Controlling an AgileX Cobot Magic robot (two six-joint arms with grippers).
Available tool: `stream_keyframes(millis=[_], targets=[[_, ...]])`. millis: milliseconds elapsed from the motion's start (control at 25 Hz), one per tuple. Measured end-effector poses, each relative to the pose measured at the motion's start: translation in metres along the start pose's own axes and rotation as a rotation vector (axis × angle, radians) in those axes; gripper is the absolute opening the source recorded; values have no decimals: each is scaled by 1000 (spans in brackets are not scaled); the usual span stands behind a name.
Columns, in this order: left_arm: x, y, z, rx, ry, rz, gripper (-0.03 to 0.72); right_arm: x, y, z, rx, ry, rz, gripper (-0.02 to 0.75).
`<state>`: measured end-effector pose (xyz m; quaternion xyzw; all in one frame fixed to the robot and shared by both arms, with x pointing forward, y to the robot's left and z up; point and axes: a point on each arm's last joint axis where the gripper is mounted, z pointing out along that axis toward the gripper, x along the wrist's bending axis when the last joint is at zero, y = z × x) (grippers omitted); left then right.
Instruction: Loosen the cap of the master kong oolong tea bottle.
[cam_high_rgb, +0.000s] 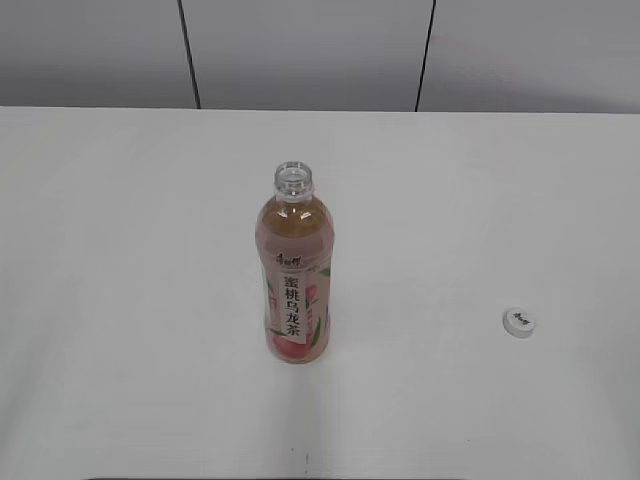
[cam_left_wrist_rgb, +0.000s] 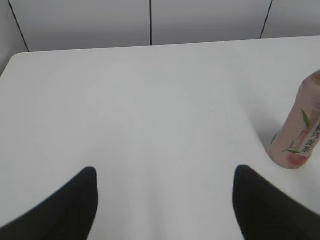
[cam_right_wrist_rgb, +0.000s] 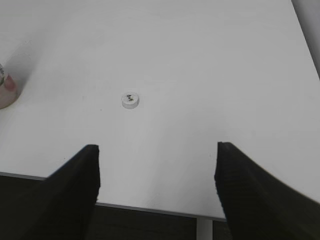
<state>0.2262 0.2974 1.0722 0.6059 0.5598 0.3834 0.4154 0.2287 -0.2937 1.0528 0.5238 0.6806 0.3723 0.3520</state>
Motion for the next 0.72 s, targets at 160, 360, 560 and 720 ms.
stream_keyframes(millis=[160,360,560,720], targets=[[0,0,0,0,0,0,483,0,0,0,0,0,0,546],[0,0,0,0,0,2,468,0,0,0,0,0,0,546],[0,0,0,0,-1,2,452,0,0,0,0,0,0,546],[0,0,0,0,-1,2,449,0,0,0,0,0,0,546]])
